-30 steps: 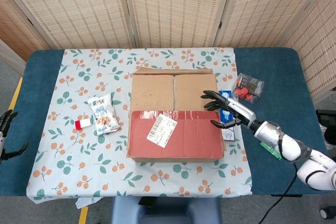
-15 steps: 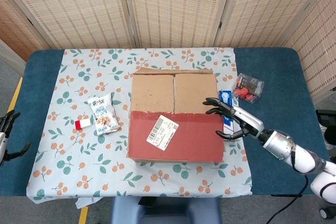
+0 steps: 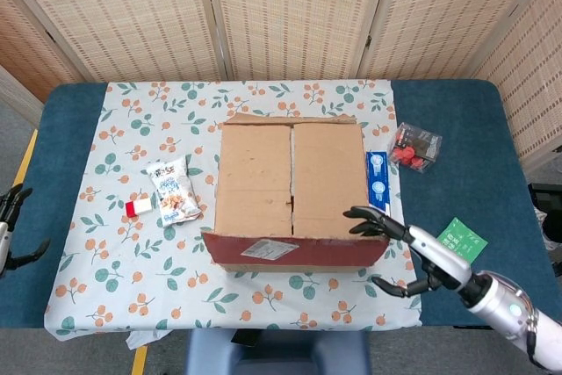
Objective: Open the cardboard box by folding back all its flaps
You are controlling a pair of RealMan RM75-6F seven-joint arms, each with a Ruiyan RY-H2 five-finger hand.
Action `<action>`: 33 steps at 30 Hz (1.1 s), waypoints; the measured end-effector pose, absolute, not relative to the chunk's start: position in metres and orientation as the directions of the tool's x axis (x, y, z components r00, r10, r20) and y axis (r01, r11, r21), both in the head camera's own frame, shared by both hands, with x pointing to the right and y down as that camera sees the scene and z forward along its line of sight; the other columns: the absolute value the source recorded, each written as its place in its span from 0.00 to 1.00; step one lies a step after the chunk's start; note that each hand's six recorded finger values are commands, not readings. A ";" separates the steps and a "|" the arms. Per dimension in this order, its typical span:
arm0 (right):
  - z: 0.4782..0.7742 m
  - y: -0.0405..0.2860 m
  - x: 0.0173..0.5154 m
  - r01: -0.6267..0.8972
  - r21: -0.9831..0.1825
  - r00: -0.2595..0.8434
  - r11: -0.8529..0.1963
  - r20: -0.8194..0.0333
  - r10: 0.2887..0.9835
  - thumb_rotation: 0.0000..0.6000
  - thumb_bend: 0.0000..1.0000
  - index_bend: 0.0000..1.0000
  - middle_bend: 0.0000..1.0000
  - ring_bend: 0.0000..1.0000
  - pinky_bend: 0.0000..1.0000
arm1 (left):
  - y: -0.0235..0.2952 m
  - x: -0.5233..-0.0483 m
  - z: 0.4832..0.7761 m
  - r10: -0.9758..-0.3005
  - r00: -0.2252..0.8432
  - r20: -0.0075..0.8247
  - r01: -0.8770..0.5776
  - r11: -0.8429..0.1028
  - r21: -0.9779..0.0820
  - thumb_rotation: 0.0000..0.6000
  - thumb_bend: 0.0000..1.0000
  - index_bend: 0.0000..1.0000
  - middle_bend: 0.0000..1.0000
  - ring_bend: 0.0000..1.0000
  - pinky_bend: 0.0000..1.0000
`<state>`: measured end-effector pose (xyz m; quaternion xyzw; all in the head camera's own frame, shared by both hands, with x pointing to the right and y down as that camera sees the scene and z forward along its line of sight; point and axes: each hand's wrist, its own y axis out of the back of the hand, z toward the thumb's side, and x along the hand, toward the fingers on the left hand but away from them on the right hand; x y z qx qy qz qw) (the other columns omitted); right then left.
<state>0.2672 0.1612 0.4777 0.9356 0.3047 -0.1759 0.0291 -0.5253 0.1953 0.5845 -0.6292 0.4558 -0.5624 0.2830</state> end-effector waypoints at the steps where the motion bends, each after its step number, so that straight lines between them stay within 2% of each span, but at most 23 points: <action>1: 0.474 0.171 0.269 0.571 -0.061 0.754 -0.818 -0.356 0.553 1.00 0.43 0.00 0.11 0.19 0.25 | 0.196 -0.524 0.584 -0.892 -0.048 0.449 -0.253 -0.424 -0.870 1.00 0.37 0.00 0.00 0.00 0.00; 8: 0.465 0.218 0.287 0.552 -0.090 0.740 -0.829 -0.404 0.538 1.00 0.43 0.00 0.10 0.19 0.25 | 0.197 -0.520 0.582 -0.896 -0.041 0.442 -0.239 -0.421 -0.875 1.00 0.37 0.00 0.00 0.00 0.00; 13: 0.470 0.231 0.295 0.529 -0.126 0.732 -0.839 -0.433 0.526 1.00 0.43 0.00 0.08 0.17 0.24 | 0.197 -0.517 0.580 -0.899 -0.031 0.437 -0.240 -0.418 -0.876 1.00 0.37 0.00 0.00 0.00 0.00; 16: 0.473 0.230 0.295 0.518 -0.158 0.727 -0.841 -0.437 0.529 1.00 0.43 0.01 0.08 0.16 0.20 | 0.197 -0.516 0.580 -0.900 -0.026 0.436 -0.241 -0.418 -0.876 1.00 0.37 0.00 0.00 0.00 0.00; 20: 0.479 0.221 0.290 0.481 -0.249 0.724 -0.841 -0.428 0.541 1.00 0.43 0.14 0.06 0.12 0.10 | 0.197 -0.516 0.580 -0.899 -0.023 0.438 -0.245 -0.420 -0.874 1.00 0.37 0.00 0.00 0.00 0.00; 23: 0.485 0.208 0.281 0.419 -0.363 0.725 -0.833 -0.418 0.547 1.00 0.43 0.24 0.05 0.07 0.02 | 0.196 -0.516 0.580 -0.898 -0.018 0.441 -0.258 -0.422 -0.869 1.00 0.37 0.00 0.00 0.00 0.00; 28: 0.501 0.177 0.258 0.236 -0.604 0.732 -0.761 -0.405 0.548 0.98 0.43 0.37 0.03 0.02 0.00 | 0.196 -0.518 0.580 -0.894 -0.007 0.447 -0.294 -0.426 -0.856 1.00 0.36 0.02 0.00 0.00 0.00; 31: 0.512 0.153 0.237 0.118 -0.724 0.734 -0.680 -0.398 0.551 0.80 0.43 0.46 0.03 0.01 0.00 | 0.196 -0.520 0.579 -0.896 -0.004 0.443 -0.321 -0.419 -0.849 1.00 0.35 0.02 0.00 0.00 0.00; 33: 0.522 0.135 0.220 0.052 -0.777 0.731 -0.628 -0.399 0.554 0.72 0.43 0.50 0.03 0.01 0.00 | 0.195 -0.521 0.578 -0.898 -0.003 0.441 -0.347 -0.412 -0.842 1.00 0.35 0.02 0.00 0.00 0.00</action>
